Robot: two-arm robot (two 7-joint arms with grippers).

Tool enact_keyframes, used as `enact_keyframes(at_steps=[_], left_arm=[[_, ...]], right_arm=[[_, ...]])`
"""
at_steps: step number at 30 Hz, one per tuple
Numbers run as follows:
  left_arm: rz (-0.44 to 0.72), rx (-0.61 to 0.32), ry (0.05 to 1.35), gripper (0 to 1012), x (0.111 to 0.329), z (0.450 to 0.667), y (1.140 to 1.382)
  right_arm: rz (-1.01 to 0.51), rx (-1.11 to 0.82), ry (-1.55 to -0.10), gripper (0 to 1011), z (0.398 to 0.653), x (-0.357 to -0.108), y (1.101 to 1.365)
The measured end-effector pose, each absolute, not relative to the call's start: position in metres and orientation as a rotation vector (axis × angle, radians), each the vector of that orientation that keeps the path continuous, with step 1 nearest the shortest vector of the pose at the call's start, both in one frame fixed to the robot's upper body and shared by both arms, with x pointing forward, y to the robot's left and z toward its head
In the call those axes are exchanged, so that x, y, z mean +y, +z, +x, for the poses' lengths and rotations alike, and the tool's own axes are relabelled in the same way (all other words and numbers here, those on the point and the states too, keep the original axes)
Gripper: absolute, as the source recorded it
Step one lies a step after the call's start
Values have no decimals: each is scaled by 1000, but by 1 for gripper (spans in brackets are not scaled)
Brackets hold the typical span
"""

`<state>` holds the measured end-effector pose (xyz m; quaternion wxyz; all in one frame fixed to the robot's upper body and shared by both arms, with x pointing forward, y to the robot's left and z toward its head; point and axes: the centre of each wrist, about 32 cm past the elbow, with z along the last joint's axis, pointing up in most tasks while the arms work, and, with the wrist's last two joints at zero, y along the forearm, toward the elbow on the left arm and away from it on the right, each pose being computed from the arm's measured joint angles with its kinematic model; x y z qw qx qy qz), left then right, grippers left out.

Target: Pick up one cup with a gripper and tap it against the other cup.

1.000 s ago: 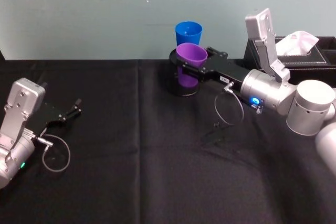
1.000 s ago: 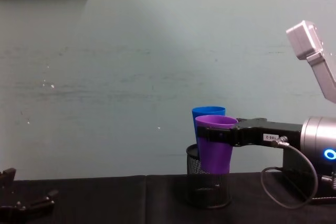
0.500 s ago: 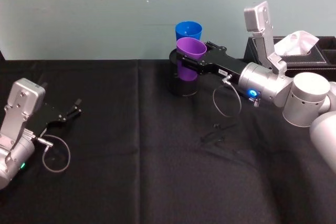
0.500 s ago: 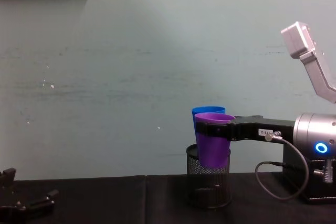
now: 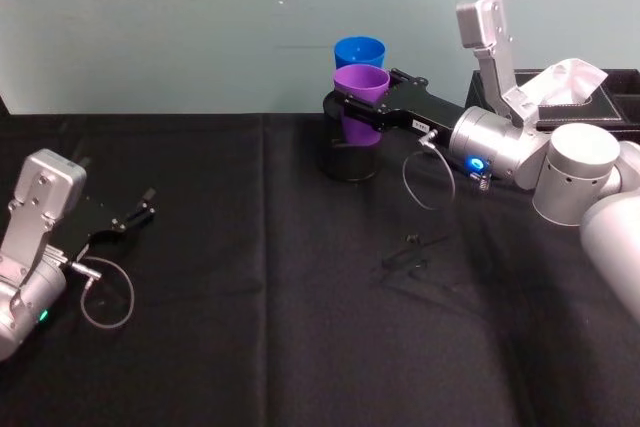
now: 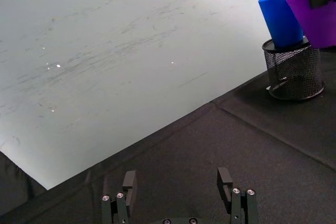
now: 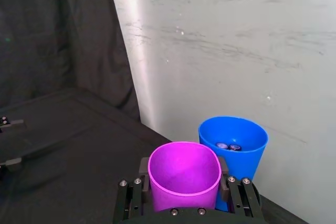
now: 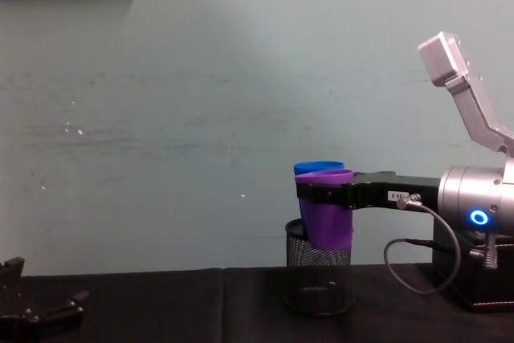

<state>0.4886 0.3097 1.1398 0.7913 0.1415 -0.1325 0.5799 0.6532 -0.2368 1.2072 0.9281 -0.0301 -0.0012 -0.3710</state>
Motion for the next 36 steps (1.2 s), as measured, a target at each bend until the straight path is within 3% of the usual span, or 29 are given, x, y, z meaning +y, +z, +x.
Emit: enact_keyframes(at_steps=[36], left_arm=[[304,-285,1248,1000,310,489,1140]], right_arm=[[-32,9,-768,724,669,-238,1209]])
